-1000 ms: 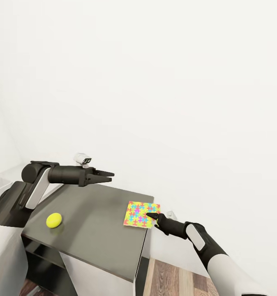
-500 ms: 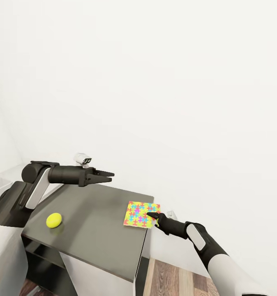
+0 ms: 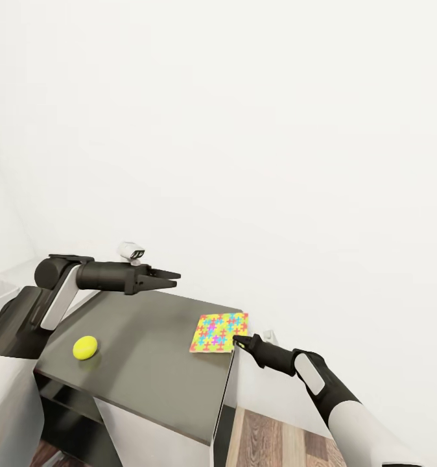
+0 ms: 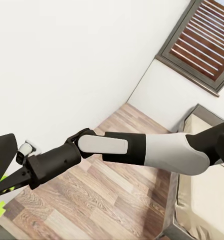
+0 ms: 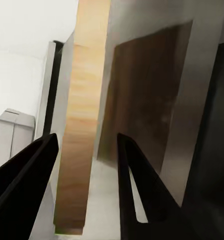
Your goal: Put all the toys in the child's room - the three board games (two on the bed and one on the table), the two jigsaw puzzles on the table, and the tennis ball on the table - inside the toy box on the table in the child's room.
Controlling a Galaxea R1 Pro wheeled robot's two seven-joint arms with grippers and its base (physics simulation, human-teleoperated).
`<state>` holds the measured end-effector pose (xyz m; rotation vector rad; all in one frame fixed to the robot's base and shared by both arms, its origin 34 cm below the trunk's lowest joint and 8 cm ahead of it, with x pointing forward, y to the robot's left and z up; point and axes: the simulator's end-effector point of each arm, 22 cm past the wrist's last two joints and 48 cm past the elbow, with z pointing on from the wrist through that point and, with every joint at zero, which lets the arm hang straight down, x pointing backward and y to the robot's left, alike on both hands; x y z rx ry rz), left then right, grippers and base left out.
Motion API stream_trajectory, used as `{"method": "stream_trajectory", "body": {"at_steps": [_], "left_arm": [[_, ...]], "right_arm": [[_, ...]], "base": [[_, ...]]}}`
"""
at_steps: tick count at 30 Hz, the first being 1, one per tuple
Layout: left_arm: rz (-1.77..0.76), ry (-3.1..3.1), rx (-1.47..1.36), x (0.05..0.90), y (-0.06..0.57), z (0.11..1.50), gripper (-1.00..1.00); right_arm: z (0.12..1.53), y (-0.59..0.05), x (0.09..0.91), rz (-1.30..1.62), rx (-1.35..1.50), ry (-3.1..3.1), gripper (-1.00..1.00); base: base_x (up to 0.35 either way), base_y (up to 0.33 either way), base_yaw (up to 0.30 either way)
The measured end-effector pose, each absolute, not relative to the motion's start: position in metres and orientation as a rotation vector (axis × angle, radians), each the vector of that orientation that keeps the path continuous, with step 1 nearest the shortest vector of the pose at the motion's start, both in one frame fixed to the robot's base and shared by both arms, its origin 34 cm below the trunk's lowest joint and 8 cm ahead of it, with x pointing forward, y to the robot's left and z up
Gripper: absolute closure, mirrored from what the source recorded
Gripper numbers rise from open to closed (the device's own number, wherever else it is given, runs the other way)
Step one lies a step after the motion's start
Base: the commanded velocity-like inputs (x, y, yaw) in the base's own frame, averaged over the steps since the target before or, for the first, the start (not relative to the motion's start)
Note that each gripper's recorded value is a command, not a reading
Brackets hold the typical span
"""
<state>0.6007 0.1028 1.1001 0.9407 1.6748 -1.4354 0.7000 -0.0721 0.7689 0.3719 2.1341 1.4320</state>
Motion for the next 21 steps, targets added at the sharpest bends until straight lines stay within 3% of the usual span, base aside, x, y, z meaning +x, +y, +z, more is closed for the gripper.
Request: {"method": "stream_trajectory", "body": {"at_steps": [21], "left_arm": [[-1.436, 1.671, 0.935, 0.603, 0.104, 1.127, -1.00]], "right_arm": [[0.796, -0.072, 0.701, 1.437, 0.373, 2.132, 1.00]], "base": [[0.000, 0.000, 0.000]]}}
